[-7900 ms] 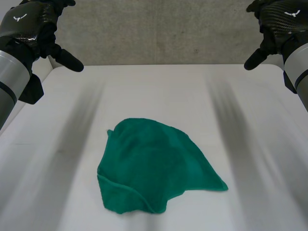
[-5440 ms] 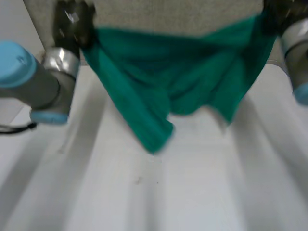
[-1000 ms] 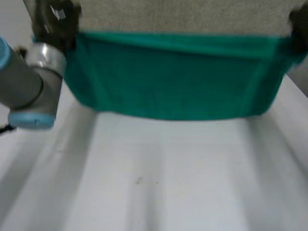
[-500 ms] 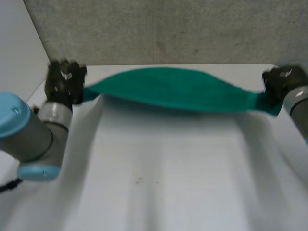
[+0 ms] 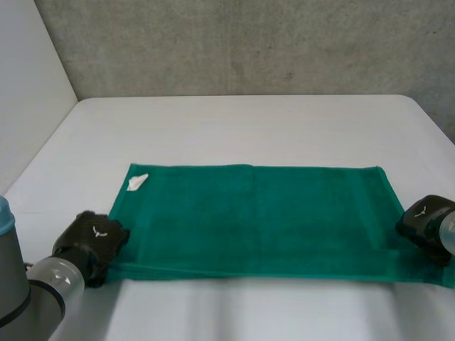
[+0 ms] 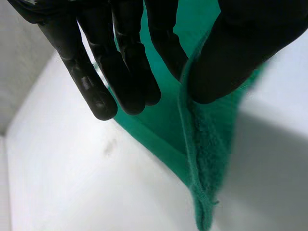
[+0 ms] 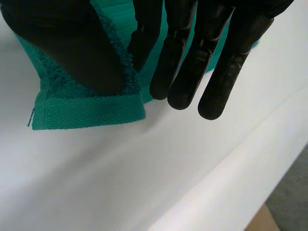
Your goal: Fold the towel.
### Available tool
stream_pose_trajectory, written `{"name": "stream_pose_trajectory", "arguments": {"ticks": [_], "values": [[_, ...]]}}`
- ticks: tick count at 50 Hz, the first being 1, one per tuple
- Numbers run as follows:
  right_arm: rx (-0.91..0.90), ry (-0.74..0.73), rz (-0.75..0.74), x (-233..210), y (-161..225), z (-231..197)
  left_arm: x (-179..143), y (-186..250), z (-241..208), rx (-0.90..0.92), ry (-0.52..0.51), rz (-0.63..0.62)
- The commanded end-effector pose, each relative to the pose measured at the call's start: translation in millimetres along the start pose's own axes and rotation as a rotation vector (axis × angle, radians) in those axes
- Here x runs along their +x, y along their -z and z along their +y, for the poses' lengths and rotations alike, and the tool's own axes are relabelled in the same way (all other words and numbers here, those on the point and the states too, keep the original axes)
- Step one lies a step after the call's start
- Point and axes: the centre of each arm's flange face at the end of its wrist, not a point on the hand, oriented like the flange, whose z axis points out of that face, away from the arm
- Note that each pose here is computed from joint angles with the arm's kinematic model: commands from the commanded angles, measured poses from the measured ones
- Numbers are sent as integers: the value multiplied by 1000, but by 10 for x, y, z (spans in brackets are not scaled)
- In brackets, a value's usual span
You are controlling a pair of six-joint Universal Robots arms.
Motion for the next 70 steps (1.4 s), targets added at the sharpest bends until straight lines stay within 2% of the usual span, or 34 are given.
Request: {"name": "stream_pose_trajectory", "arguments": {"ticks": [1,3,4,6,10,17,22,31,38,43,50,62,70], "values": [[65,-147,94,186,-346,-131,-91,-344,-269,186,-11,-77],[74,-174,98,198,-407,-159,-130,-660,-401,259,-20,-124],[95,-216,105,220,-492,-224,-130,-661,-402,259,-20,-124],[137,-283,120,268,-628,-362,-184,-1079,-516,326,-23,-180],[157,-320,159,363,-855,-448,-225,-1462,-591,363,-20,-218],[154,-322,233,466,-1224,-563,-181,-1924,-596,382,-24,-227],[147,-318,272,480,-1375,-642,-124,-2053,-585,400,-28,-218],[194,-416,405,785,-1306,-767,-107,-2046,-784,507,-38,-247],[316,-549,462,1104,-888,-883,-250,-1902,-956,558,-35,-292],[398,-552,354,1010,-506,-910,-295,-1779,-973,554,-26,-298],[400,-519,189,652,-326,-804,-228,-1619,-860,517,-23,-265],[262,-564,55,288,-505,-357,-140,-1456,-749,482,-22,-232],[263,-581,80,223,-665,-141,-108,-1362,-702,471,-20,-218]]}}
